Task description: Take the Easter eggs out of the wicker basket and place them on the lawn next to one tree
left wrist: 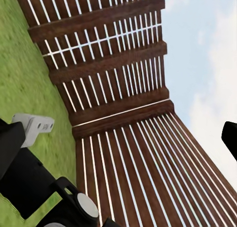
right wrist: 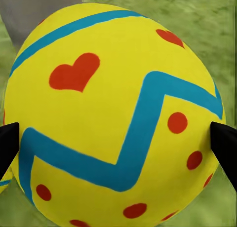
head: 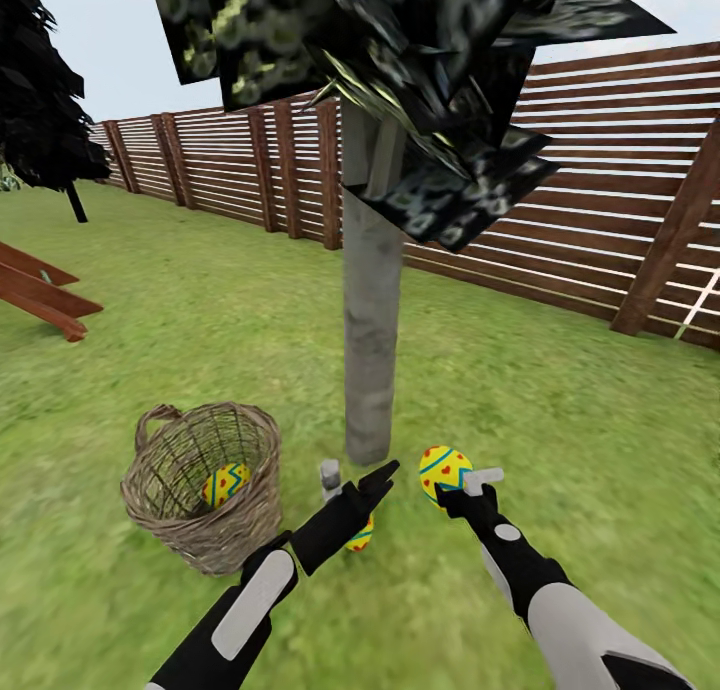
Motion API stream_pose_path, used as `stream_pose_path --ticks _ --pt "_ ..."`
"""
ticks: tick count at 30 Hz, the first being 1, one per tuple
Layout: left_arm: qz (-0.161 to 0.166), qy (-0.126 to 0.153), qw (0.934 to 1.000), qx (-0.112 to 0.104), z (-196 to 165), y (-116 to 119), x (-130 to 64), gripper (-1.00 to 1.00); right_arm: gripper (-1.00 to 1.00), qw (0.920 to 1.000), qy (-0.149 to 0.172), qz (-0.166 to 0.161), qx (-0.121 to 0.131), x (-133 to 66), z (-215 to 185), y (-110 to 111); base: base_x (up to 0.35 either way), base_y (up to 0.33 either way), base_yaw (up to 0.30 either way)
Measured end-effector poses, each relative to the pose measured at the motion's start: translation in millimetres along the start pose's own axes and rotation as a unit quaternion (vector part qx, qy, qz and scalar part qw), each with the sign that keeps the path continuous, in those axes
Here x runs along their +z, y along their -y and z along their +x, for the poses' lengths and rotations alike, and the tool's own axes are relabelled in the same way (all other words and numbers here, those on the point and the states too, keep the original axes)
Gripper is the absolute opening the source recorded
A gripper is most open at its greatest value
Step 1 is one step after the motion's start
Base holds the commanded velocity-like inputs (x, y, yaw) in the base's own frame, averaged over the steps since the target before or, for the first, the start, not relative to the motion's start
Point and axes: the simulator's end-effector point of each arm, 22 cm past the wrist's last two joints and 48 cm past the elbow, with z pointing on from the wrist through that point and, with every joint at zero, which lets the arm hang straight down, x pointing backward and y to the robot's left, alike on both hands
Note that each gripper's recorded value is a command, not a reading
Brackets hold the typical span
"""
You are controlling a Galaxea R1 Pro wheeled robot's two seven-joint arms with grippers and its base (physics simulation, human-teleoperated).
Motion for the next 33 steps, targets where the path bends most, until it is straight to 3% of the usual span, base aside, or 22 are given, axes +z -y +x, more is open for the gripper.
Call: stream_pose_path --ticks 5,10,13,20,23,27,33 --pt "0.0 0.0 1.0 0.0 0 0 -0.1 1.0 -1.0 1.0 0.0 -0.003 -0.003 0.1 0 -3 0.267 -0.224 0.0" --pt "0.0 0.001 1.0 0.0 -1 0 -0.1 1.0 -1.0 0.9966 -0.01 -0.048 -0.067 -1.3 10 -38 0.213 -0.183 0.0" --pt "0.0 0.001 1.0 0.0 -1 0 -0.1 1.0 -1.0 0.9966 -0.008 -0.049 -0.066 -0.9 8 -48 0.023 -0.02 0.134" --pt "0.002 -0.001 1.0 -0.004 2 -2 0.8 1.0 -1.0 0.9974 -0.011 -0.03 -0.065 1.2 12 -44 0.001 -0.001 0.284" --pt "0.012 -0.026 0.9996 -0.005 23 4 7.5 1.0 -1.0 0.9974 -0.017 -0.031 -0.064 3.3 20 -45 0.0 0.0 0.208" --pt "0.07 -0.094 0.9931 0.011 80 56 25.5 1.0 -1.0 0.9972 -0.024 -0.038 -0.06 5.8 30 -57 0.0 0.0 0.021" --pt "0.113 -0.132 0.9847 0.011 115 90 29.8 1.0 -1.0 0.9967 -0.037 -0.041 -0.059 9.5 45 -60 0.0 0.0 0.0"
